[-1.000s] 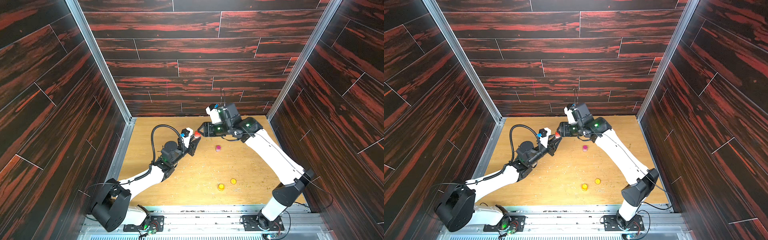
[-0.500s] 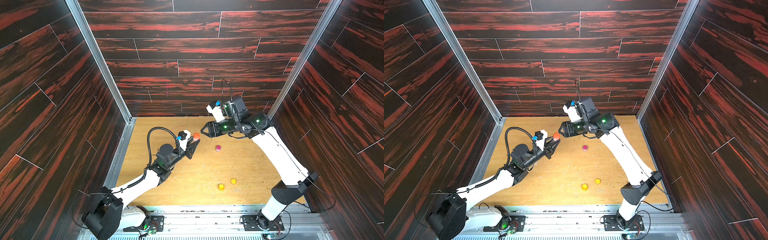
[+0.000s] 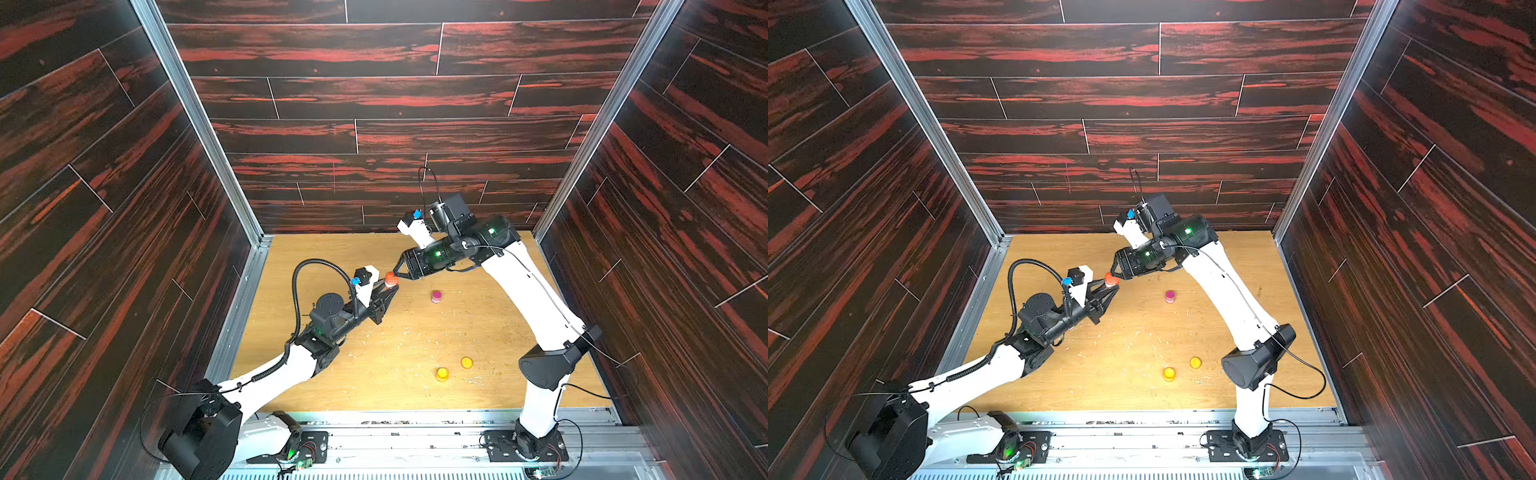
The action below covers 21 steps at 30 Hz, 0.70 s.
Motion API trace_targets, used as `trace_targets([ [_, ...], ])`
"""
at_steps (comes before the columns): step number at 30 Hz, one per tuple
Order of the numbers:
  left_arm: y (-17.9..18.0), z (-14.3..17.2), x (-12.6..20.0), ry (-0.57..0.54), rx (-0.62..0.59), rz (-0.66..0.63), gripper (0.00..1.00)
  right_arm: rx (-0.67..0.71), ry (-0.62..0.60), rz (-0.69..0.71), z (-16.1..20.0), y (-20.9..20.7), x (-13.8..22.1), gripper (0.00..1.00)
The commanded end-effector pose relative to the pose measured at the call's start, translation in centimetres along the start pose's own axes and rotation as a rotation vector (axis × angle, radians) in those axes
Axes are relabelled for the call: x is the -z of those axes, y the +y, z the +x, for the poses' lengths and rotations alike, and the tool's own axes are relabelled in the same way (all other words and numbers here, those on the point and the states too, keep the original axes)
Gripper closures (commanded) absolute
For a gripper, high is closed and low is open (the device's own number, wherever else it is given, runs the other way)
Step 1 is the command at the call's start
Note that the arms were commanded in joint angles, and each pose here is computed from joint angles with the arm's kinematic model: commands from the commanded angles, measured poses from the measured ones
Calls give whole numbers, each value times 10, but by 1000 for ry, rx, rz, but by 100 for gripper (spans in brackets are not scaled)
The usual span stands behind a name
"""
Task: Close the paint jar lid
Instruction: Place the paint jar at the center of the board.
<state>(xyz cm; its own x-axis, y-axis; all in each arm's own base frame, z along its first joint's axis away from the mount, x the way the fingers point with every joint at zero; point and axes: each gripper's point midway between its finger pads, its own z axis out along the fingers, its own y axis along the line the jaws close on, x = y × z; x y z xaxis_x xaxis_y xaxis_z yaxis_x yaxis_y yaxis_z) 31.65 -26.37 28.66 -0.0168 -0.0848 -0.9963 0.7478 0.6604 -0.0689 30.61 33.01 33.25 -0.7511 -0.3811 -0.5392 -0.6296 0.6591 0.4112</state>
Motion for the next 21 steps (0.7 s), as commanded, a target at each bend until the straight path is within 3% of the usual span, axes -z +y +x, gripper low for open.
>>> trace_targets([
  [1,-3,-14,6,-56,-19,4,87,-4,47,-4,9,4,-5,40],
  [21,-10,3,-3,-7,-39,12,87,-19,91,29,13,2,-31,40],
])
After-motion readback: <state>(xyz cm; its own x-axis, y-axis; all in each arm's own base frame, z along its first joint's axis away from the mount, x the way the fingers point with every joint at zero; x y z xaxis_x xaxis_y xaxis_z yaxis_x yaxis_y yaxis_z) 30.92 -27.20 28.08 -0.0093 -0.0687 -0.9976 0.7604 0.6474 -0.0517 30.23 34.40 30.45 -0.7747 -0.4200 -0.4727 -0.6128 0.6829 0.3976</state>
